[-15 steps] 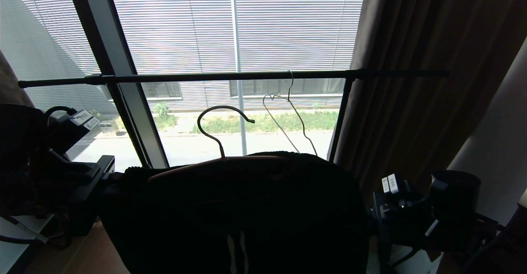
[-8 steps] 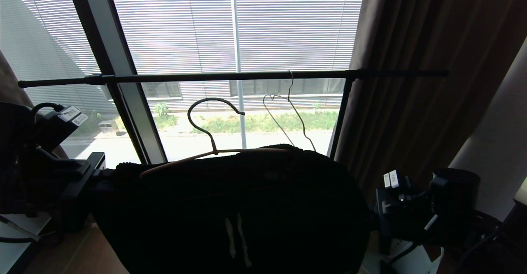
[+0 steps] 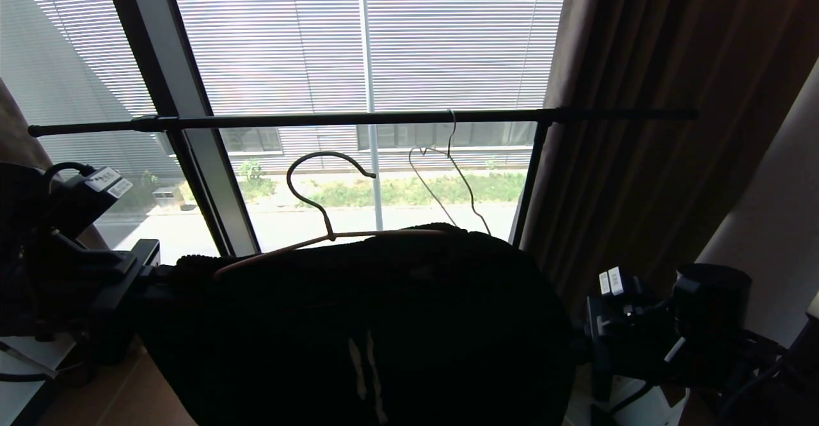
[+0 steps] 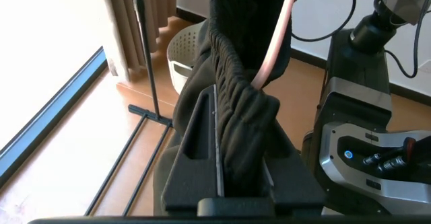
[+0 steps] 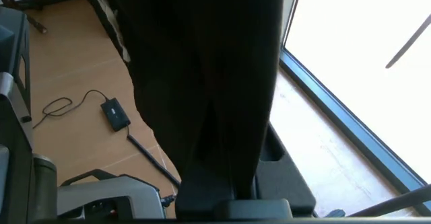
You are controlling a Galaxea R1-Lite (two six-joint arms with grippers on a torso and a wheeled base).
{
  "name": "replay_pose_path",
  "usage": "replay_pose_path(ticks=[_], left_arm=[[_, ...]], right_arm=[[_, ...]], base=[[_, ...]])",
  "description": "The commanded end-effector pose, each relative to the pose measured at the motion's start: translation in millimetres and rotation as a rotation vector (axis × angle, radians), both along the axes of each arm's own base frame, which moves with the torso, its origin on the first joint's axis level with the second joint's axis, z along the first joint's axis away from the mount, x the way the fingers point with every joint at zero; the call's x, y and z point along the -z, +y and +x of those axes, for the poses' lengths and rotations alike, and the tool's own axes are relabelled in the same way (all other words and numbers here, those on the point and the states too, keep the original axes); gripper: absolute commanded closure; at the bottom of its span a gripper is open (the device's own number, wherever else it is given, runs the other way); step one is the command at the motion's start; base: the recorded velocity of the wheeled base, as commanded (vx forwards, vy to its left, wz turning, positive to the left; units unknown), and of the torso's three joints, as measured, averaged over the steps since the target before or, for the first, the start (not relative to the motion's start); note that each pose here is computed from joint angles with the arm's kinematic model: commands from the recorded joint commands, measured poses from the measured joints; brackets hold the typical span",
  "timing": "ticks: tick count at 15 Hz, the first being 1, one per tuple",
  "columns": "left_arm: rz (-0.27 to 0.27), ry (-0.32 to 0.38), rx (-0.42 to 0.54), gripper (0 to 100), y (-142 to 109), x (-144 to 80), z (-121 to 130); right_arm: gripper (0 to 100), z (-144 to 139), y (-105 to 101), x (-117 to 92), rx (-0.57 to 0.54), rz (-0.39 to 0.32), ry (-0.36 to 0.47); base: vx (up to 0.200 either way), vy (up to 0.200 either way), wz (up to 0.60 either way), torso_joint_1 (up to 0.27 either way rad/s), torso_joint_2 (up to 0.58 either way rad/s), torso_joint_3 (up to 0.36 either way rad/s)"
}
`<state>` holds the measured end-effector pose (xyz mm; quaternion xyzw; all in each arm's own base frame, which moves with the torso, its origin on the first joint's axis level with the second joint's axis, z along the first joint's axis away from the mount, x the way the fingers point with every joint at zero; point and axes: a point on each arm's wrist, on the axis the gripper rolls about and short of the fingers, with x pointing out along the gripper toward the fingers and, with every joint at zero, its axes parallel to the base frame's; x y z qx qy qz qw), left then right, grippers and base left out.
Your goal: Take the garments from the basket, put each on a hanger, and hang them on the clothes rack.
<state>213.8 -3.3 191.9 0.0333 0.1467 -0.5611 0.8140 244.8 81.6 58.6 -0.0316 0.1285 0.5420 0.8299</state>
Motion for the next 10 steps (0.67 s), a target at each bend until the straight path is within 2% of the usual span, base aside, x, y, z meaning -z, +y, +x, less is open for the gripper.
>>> replay_pose_path(ticks=[1, 4, 7, 10], left_arm=[[0.000, 0.002, -0.001, 100, 0, 0, 0], [-0.016, 0.018, -0.039, 100, 4, -7, -7], [-0.034, 0.047, -0.095, 100, 11, -12, -13], [-0.043, 0.039, -0.191, 100, 24, -20, -29]], right_arm=[[0, -7, 4, -8, -0.022, 0.007, -0.024], [0, -13, 8, -10, -0.035, -0.007, -0.052], [0, -8, 9, -9, 0.042, -0.039, -0.072], [0, -11, 16, -24, 0.088, -0.030, -0.145]], base=[[0.000, 0.000, 0.00, 0.000, 0.00, 0.000], [0.000, 0.000, 0.00, 0.000, 0.00, 0.000], [0.000, 0.000, 0.00, 0.000, 0.00, 0.000], [0.000, 0.000, 0.00, 0.000, 0.00, 0.000]])
